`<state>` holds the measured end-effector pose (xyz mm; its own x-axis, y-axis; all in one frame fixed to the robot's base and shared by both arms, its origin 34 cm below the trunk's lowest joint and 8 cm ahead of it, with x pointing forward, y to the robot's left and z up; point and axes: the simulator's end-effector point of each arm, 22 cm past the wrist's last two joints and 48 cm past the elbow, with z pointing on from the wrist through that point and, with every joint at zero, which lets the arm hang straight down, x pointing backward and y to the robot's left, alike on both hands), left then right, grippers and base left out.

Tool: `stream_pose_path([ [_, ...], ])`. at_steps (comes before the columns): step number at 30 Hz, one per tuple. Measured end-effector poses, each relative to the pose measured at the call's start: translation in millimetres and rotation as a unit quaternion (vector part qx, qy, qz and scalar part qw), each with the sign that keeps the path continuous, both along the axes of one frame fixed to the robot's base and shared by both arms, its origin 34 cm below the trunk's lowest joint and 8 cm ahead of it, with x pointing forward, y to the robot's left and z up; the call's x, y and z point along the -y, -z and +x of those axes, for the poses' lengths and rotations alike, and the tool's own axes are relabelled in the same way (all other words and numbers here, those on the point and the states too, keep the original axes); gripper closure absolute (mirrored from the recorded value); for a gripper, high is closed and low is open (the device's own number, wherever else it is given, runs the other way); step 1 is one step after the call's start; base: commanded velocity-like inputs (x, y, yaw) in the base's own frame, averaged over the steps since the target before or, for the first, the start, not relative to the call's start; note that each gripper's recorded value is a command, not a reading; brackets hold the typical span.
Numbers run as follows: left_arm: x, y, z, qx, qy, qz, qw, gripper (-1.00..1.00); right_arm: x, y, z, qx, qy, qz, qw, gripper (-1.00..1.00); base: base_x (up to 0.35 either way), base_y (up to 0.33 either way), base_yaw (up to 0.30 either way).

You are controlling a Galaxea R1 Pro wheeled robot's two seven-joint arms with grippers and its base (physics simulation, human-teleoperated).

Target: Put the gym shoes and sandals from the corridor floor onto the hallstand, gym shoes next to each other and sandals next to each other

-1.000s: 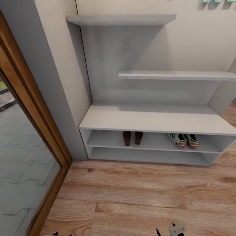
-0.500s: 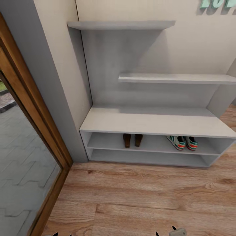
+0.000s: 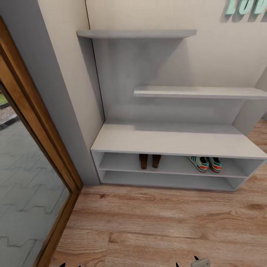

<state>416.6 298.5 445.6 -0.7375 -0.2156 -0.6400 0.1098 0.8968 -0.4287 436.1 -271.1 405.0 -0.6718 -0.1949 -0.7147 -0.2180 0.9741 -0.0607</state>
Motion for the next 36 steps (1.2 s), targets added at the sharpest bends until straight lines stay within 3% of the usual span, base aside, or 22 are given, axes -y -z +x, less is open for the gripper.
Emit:
stream_pose_path([
  [9,0,-17,1,-0.001,0.000,0.000,1.0000,-1.00,-9,-11,-13,-0.017,0.001,0.006,0.9998,-1.00,0.000,0.000,0.000],
  [15,1,-28,2,-0.001,-0.001,-0.001,1.0000,-1.00,-26,-16,-32,-0.038,0.000,0.017,0.9991,-1.00,0.000,0.000,0.000],
  [28,0,-52,5,-0.001,-0.001,0.000,1.0000,-1.00,-28,-38,-35,-0.042,0.000,0.019,0.9989,-1.00,0.000,0.000,0.000],
  [36,-1,-52,5,0.000,-0.001,0.000,1.0000,-1.00,-28,-39,-35,-0.042,0.001,0.019,0.9990,-1.00,0.000,0.000,0.000],
])
